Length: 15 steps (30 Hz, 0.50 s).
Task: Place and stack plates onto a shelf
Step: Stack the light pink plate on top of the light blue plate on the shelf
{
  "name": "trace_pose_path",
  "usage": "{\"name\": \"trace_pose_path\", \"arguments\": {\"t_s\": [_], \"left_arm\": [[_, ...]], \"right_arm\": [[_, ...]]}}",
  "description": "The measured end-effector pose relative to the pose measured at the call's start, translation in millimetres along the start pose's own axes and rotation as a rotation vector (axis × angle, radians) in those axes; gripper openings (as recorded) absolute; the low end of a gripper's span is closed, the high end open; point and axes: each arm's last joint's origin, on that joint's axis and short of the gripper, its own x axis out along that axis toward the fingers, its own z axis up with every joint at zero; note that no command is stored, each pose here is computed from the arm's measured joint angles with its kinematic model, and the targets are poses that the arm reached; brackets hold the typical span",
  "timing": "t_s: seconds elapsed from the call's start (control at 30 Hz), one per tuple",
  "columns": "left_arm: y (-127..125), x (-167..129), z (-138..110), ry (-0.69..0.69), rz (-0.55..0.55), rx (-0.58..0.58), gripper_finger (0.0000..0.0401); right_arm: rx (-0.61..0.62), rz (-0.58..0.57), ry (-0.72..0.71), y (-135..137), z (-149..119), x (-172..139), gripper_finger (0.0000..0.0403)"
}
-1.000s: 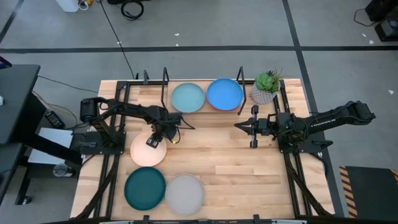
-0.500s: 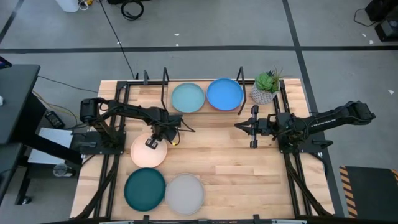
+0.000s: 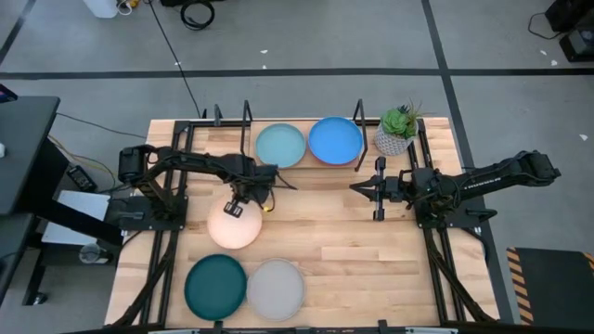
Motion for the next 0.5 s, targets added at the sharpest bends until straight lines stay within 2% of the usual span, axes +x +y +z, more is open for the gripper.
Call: {"name": "trace_pose_path", "arguments": {"t_s": [0.1,0.27,0.5], "left_arm": [[10.8,-23.5,12.5,-0.062,0.037,-0.076,0.0016],[35.4,-67.7,28.7,-0.223,0.105,-0.268,0.0016],[79.9,-110.3,17.1,-0.37,0.198,-0.566,0.0016]], "right_arm": [[0.0,0.0,0.0,0.0,0.0,0.0,0.002],[0.0,0.0,0.0,0.0,0.0,0.0,0.002],[-0.003,0.0,0.0,-0.1,0.0,0.0,0.002]]}}
